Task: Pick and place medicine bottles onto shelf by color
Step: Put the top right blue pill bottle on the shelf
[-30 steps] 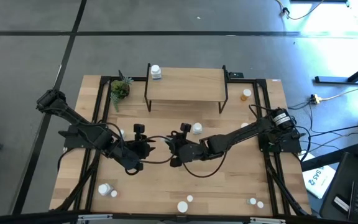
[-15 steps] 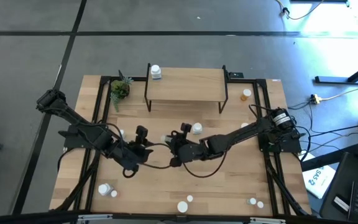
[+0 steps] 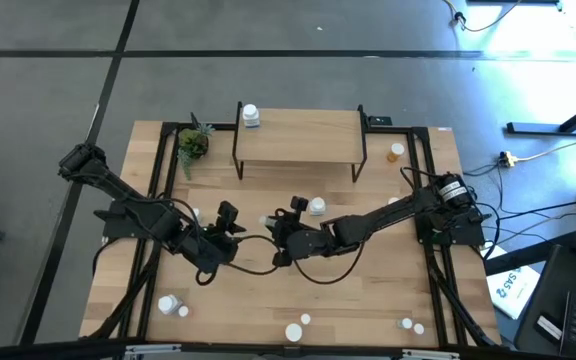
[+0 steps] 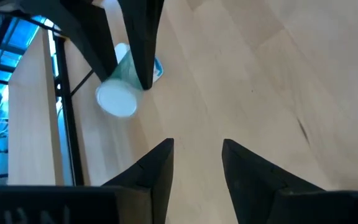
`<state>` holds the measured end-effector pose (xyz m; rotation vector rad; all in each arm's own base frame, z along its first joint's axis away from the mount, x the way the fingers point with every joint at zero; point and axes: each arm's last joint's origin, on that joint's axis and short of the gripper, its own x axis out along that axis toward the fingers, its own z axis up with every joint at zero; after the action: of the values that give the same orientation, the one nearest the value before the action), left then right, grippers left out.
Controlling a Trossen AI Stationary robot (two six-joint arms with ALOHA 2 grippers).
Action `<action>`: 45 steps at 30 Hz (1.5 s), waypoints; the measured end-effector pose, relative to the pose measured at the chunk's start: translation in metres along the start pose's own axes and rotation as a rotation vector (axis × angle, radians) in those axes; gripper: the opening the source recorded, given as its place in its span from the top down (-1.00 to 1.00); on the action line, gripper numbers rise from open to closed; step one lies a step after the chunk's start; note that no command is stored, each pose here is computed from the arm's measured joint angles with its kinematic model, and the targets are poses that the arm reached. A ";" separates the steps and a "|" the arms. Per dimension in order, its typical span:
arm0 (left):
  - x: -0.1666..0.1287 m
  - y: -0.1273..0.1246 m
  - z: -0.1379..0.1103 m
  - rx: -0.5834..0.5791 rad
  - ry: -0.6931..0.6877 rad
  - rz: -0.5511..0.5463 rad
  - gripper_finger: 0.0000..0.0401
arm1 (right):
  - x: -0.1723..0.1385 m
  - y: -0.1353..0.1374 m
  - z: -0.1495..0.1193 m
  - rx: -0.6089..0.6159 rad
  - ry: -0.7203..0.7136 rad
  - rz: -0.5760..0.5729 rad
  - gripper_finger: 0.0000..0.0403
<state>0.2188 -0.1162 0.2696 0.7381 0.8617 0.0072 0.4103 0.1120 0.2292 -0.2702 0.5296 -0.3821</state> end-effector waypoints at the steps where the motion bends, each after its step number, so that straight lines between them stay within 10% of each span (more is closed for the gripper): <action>1: 0.000 0.000 -0.001 0.001 0.005 -0.001 0.34 | 0.000 0.000 0.000 0.000 0.000 0.000 0.46; 45: -0.001 0.003 0.000 0.129 0.028 0.144 -0.03 | 0.000 0.001 -0.001 0.014 0.008 0.038 0.46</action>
<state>0.2187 -0.1142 0.2722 0.9220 0.8393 0.0909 0.4101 0.1130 0.2281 -0.2452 0.5389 -0.3499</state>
